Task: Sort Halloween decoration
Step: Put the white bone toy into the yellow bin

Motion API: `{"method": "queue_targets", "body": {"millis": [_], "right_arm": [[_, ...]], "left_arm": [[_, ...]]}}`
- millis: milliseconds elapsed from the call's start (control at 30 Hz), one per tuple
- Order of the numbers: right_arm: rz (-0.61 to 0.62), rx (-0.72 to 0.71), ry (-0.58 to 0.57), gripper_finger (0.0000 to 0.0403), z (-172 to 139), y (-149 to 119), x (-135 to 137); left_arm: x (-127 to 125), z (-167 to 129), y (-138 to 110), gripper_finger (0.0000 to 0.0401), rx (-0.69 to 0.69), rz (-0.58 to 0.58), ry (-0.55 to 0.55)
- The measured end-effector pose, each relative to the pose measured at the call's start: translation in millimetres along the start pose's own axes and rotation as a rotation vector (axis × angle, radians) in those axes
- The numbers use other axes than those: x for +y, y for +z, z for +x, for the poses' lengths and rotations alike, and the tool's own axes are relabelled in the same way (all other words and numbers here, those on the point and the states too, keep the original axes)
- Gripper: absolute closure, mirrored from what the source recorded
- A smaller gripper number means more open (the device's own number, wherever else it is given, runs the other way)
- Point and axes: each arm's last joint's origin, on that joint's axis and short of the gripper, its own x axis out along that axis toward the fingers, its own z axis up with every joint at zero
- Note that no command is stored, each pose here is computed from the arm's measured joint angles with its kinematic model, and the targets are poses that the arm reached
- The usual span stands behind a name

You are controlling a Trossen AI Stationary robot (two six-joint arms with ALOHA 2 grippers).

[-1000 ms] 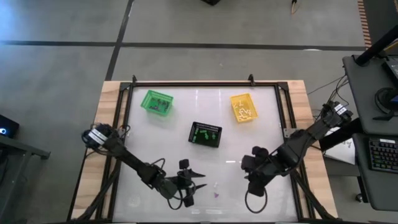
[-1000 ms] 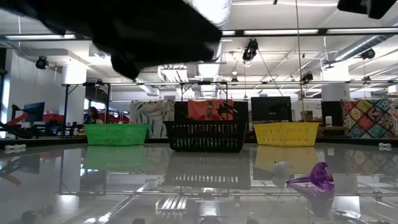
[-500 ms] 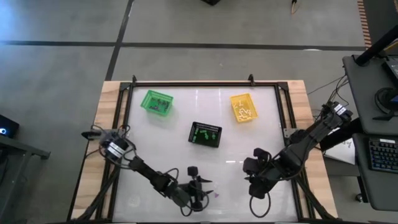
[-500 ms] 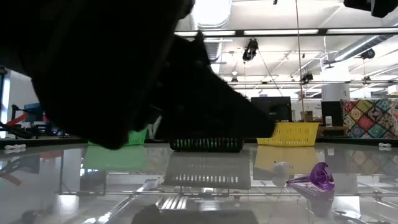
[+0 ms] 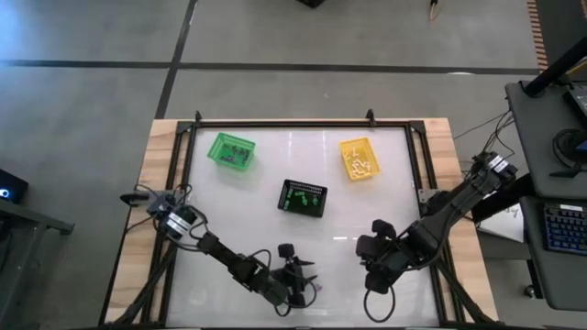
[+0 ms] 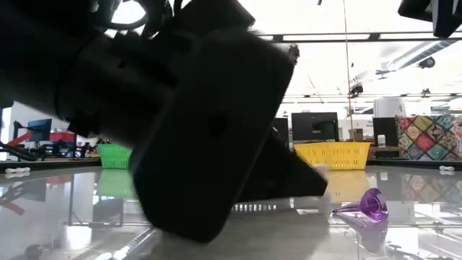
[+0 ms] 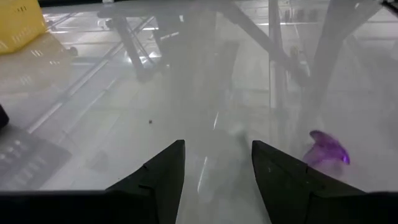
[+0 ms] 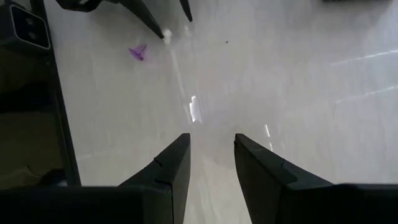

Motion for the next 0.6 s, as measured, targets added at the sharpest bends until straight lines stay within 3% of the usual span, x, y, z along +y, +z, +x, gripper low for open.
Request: {"method": "queue_targets", "body": {"millis": [467,600], "right_arm": [[-0.008,0.010,-0.011,0.0289,4.5,-0.6,0.9],[-0.008,0.010,-0.011,0.0289,4.4,-0.5,0.9]], "left_arm": [[-1.0,0.4,1.1,0.0231,0.003,-0.006,0.000],[-2.5,0.1,0.4,0.0231,0.020,0.002,-0.049]]}}
